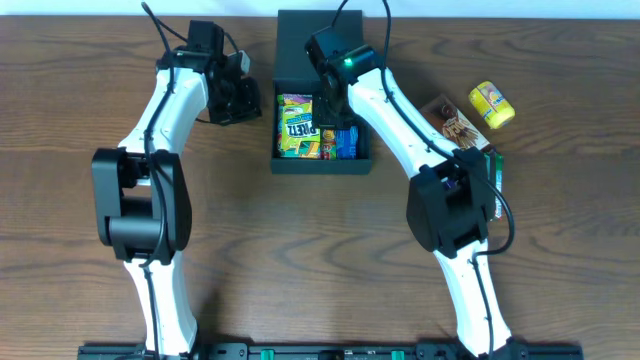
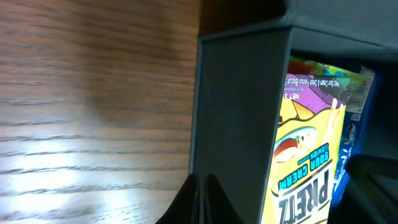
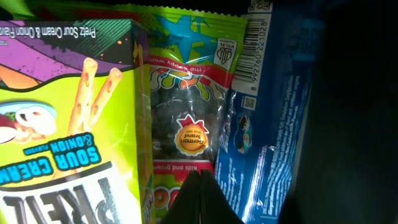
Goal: Pack container
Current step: 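Push the PRETZ box down into the box with the right gripper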
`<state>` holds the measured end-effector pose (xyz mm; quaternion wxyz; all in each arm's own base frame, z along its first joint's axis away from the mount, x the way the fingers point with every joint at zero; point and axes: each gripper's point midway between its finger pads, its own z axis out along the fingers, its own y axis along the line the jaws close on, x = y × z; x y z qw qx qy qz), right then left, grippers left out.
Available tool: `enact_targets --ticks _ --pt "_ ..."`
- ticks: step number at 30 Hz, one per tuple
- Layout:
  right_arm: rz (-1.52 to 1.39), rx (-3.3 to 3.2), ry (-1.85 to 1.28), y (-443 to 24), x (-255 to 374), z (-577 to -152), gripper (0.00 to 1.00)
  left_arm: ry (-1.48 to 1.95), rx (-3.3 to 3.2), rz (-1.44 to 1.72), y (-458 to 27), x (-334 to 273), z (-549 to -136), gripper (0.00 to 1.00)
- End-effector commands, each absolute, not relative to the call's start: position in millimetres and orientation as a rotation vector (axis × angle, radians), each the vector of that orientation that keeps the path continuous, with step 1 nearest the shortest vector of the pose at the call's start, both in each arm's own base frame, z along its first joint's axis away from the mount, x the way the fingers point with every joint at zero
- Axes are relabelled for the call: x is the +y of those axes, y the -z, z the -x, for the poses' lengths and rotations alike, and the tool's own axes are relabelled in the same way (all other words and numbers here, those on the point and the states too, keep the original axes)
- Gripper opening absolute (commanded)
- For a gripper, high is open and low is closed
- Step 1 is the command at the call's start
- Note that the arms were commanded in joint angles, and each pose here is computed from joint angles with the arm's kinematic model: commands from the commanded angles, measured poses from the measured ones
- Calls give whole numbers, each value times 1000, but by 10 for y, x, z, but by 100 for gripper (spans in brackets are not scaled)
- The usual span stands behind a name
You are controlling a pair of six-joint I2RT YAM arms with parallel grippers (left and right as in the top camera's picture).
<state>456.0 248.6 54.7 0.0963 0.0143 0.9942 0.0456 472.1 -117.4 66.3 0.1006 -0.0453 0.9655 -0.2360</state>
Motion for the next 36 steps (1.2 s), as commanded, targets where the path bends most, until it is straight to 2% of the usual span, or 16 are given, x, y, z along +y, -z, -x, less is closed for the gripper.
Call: enact_targets --ticks 1,9,18,36 --pt "25 2971 -166 -398 2570 -4516 1 754 2877 125 -577 -1314 -4661 5" --pt "82 2929 -328 -445 2796 -4596 1 755 2872 88 -577 -1462 -4658 6" --pt "106 2930 -332 -443 2797 -4592 1 751 2872 88 -575 -1460 -4659 6" --pt "223 3011 -436 -438 2942 -4322 1 740 2873 90 -569 -1449 -4661 6"
